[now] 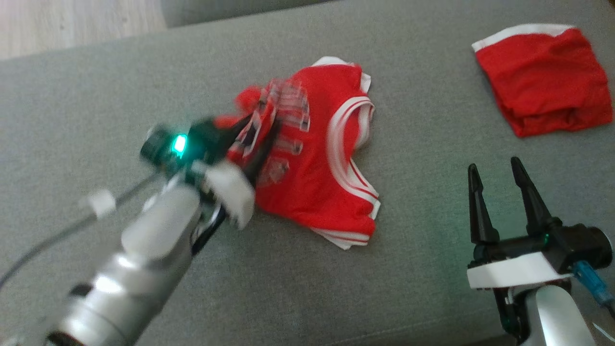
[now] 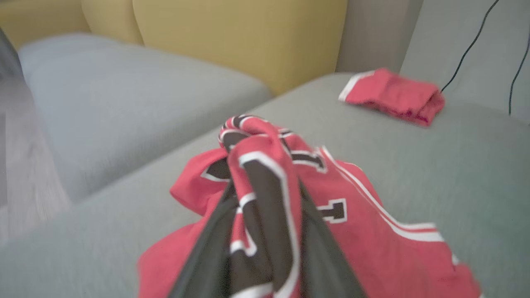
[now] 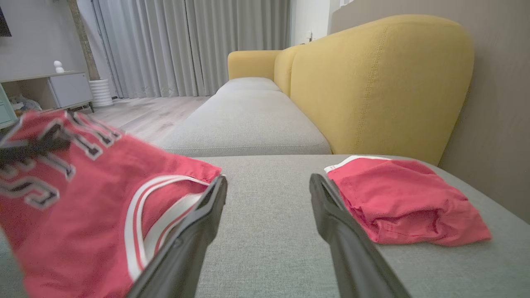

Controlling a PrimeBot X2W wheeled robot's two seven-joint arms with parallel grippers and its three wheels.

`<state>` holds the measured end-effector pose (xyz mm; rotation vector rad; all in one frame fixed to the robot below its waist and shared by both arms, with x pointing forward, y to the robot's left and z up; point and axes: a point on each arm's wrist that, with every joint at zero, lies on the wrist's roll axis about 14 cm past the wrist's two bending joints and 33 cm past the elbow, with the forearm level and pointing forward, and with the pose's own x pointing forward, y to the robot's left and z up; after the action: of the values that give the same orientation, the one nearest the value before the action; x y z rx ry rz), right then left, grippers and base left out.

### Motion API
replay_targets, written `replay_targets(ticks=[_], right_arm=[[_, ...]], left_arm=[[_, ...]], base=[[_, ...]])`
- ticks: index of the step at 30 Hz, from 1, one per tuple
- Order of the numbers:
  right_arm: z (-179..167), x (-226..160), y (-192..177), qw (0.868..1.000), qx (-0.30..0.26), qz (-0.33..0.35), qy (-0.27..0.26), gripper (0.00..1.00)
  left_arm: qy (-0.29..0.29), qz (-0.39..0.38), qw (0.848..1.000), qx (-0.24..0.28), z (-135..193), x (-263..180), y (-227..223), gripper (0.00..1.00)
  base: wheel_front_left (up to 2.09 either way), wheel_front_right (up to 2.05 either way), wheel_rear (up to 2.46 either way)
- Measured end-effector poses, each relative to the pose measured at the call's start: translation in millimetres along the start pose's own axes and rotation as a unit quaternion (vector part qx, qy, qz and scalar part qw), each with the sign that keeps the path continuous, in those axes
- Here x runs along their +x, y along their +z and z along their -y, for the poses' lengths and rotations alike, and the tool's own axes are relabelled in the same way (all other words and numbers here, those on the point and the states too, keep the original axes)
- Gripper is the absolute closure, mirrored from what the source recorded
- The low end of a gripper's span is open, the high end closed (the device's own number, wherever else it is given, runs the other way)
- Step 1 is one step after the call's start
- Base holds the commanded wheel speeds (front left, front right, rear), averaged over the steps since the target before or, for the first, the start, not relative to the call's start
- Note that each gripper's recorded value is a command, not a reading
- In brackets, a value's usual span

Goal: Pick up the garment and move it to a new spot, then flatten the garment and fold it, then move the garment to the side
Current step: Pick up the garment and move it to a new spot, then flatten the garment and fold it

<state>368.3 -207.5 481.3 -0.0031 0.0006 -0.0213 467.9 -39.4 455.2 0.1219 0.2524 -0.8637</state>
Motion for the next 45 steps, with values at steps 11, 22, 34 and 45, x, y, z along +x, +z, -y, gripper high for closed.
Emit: replay_targets(ticks=[11,22,34,45], right_arm=[[-9,-3,-8,1.0,0.009,-0.011,0.013,0.0],[-37,-48,-17,0.998,0.038,-0.027,0.052,0.0],[-68,-67,-13,0.993,0.044,-0.02,0.104,0.0],[-71,-68,-12,0.993,0.055,-0.018,0.107,0.0]], left_arm=[[0.205,0.083,0.972,-0.08,-17,-62,-15,0.0],[0.348,0.118,0.927,-0.077,14,-199,-36,0.0],[0.43,0.157,0.888,-0.044,12,-263,-24,0.0],[0.419,0.145,0.895,-0.043,17,-263,-33,0.0]], base=[[0.0,0.0,0.0],[0.0,0.0,0.0],[0.0,0.0,0.0],[0.0,0.0,0.0]])
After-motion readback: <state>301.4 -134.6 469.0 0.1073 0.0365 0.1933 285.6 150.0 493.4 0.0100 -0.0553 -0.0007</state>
